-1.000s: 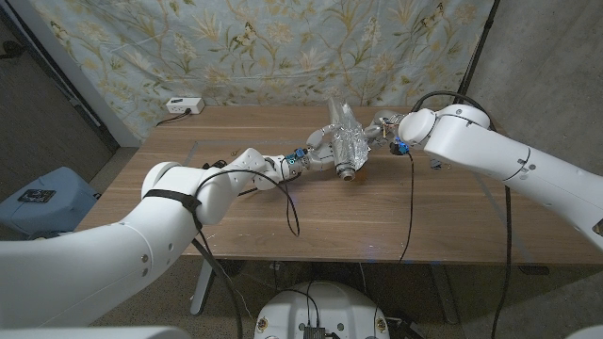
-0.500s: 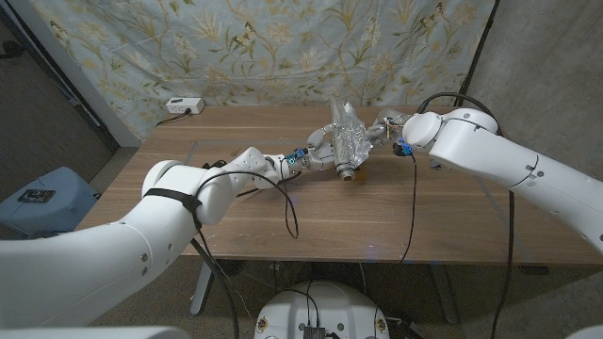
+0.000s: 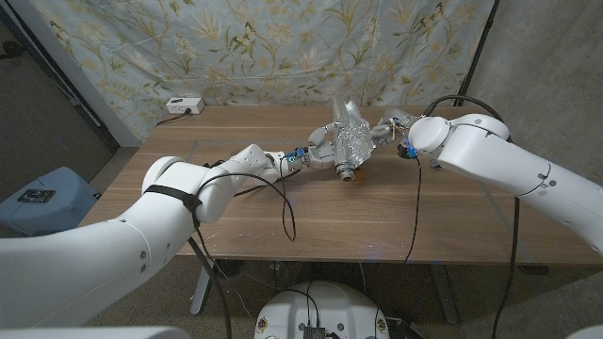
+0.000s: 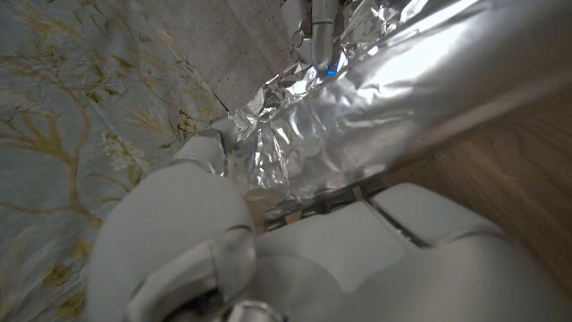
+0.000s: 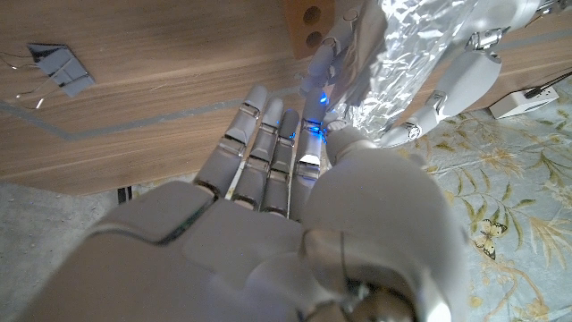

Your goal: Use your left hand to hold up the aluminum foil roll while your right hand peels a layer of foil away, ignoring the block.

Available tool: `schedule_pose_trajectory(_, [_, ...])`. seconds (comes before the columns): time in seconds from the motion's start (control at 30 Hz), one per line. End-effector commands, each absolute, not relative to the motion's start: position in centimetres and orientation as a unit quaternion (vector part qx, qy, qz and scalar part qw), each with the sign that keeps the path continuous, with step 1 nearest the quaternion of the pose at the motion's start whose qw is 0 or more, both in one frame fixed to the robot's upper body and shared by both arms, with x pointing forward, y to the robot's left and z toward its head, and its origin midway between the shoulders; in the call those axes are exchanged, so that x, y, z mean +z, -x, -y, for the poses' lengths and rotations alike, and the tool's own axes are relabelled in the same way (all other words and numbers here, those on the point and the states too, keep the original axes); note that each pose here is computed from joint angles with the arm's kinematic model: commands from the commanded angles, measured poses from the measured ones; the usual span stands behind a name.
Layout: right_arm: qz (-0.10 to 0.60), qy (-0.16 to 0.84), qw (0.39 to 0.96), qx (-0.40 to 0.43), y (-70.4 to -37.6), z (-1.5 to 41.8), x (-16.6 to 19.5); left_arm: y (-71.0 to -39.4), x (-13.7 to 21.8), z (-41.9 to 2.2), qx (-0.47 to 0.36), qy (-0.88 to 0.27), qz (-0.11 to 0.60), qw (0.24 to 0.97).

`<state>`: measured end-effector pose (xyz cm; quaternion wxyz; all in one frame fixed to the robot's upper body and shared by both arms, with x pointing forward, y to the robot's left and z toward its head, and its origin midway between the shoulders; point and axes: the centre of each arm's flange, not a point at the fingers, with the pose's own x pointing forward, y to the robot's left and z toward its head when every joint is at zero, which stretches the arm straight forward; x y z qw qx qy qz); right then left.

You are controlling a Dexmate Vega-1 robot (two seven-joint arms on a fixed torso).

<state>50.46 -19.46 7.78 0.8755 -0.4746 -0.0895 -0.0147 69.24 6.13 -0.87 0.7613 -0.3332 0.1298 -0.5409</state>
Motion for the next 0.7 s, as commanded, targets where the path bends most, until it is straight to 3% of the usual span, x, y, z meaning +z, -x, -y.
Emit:
schedule_pose_trajectory(0.03, [0.099, 0.464, 0.88, -0.024, -50.0, 20.02, 7.81, -69.48, -0.59, -6.13, -0.536, 0.319, -0.124, 0.771])
schedule_pose_trajectory(0.7, [0.101, 0.458, 0.883, -0.036, -50.03, 20.66, 8.55, -70.2, -0.15, -6.11, -0.512, 0.346, -0.107, 0.779])
